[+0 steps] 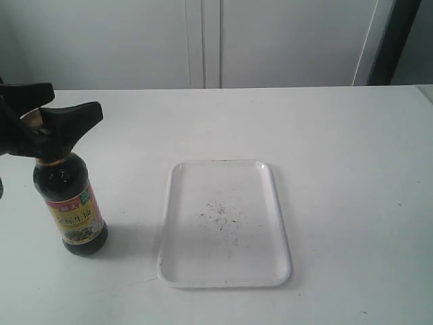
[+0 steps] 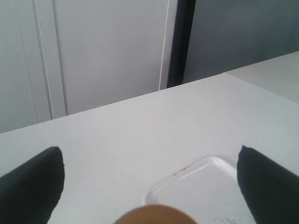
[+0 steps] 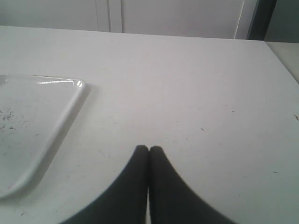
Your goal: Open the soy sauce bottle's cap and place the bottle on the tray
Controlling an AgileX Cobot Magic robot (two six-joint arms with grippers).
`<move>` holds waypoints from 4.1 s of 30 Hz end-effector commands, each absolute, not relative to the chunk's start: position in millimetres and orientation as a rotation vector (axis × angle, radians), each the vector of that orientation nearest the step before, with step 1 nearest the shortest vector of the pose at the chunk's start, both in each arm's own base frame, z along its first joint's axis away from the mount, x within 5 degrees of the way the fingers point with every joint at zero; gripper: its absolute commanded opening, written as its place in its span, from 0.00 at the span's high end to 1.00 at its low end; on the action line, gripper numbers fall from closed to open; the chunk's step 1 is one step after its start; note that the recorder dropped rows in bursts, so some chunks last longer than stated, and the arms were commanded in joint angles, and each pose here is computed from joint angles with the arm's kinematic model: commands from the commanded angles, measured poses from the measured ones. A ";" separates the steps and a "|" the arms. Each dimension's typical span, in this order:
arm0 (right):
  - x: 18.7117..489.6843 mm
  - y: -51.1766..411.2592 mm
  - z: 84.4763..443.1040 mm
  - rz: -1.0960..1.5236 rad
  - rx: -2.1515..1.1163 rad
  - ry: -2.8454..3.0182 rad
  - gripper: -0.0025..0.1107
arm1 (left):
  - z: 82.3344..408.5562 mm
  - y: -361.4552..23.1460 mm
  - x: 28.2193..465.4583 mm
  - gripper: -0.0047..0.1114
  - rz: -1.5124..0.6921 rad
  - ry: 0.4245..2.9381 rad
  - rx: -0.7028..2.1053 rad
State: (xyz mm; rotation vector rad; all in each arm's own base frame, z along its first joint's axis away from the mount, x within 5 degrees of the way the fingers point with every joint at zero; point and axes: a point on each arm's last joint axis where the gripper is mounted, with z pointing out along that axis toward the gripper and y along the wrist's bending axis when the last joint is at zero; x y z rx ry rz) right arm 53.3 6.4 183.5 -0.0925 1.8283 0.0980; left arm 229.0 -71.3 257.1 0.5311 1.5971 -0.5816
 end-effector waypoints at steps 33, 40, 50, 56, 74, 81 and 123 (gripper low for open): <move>53.1 6.3 182.2 0.099 -0.087 1.827 0.98 | 160.8 -67.4 206.0 0.06 -0.508 1.739 0.588; 53.1 6.3 182.2 0.099 -0.087 1.827 0.98 | 150.2 -67.5 207.6 0.06 -0.503 1.777 0.607; 53.1 6.3 182.2 0.099 -0.087 1.827 0.98 | 139.9 -67.7 208.5 0.28 -0.490 1.807 0.642; 53.1 6.3 182.2 0.099 -0.087 1.827 0.98 | 137.5 -68.4 208.0 0.68 -0.482 1.805 0.677; 53.7 5.5 184.0 0.034 -0.152 1.800 0.98 | 137.0 -70.5 205.9 0.96 -0.455 1.769 0.774; 55.5 5.9 194.6 0.032 -0.150 1.682 0.98 | 137.0 -70.5 206.0 0.96 -0.455 1.769 0.772; 138.8 19.3 370.9 0.133 -0.092 1.280 0.98 | 137.0 -70.4 206.1 0.96 -0.451 1.768 0.773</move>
